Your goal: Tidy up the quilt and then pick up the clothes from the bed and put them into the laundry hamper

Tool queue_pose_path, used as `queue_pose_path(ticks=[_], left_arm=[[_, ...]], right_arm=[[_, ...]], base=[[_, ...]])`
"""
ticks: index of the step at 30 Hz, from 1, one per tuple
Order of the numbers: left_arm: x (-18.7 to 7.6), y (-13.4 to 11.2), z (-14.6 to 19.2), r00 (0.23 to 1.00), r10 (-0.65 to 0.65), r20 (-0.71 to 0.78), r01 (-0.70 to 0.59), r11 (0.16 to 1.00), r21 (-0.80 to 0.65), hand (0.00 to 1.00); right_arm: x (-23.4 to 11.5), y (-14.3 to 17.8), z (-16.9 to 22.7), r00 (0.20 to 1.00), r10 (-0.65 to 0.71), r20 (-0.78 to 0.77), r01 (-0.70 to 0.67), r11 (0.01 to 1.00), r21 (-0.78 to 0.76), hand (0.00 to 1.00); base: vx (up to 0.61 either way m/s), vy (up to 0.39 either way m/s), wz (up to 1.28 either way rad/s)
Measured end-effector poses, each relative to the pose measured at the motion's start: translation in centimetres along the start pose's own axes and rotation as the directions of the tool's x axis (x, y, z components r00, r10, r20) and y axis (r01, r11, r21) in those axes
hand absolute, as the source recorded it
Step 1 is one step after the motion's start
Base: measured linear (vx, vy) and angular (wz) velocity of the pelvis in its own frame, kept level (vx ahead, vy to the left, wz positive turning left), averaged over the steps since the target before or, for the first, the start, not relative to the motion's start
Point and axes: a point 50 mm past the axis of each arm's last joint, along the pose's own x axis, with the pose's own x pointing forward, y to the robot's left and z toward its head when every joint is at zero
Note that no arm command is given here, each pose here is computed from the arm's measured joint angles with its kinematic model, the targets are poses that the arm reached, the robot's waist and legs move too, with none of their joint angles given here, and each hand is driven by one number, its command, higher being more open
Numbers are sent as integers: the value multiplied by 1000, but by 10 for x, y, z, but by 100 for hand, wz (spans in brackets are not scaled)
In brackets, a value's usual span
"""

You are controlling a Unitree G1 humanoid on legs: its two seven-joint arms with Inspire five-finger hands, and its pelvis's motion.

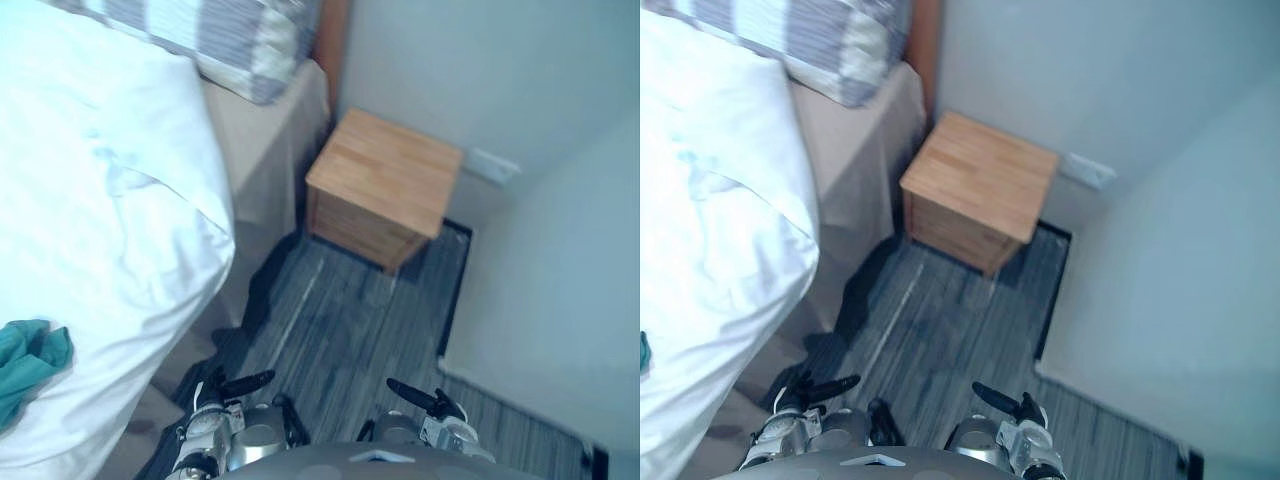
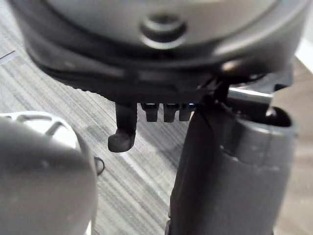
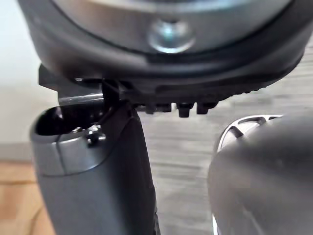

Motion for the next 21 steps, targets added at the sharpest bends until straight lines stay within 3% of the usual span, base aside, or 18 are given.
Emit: queue_pose_path(ticks=[5,7,10,16,21], left_arm=[[0,0,1,1000,10,5,-10,1000,23,100],[2,4,10,999,17,38,-19,999,51,100],[-1,-14,7,999,-22,31,21,1000,19,100],[-3,-16,1,999,-25,29,25,1000,-7,100],[-5,-8,-10,1000,-15,-3,15,1000,-16,100]], right_arm=[[1,-6,23,995,-5,102,9,999,-37,100],[0,-8,7,998,-15,54,17,999,-34,100],[3,-13,18,998,-40,55,42,998,-35,100],[1,-1,18,998,1,69,2,999,-47,100],[-1,6,16,997,10,71,-13,999,51,100]], base=[[454,-471,181],[498,-872,265],[280,-434,138],[170,-266,138],[48,27,58]])
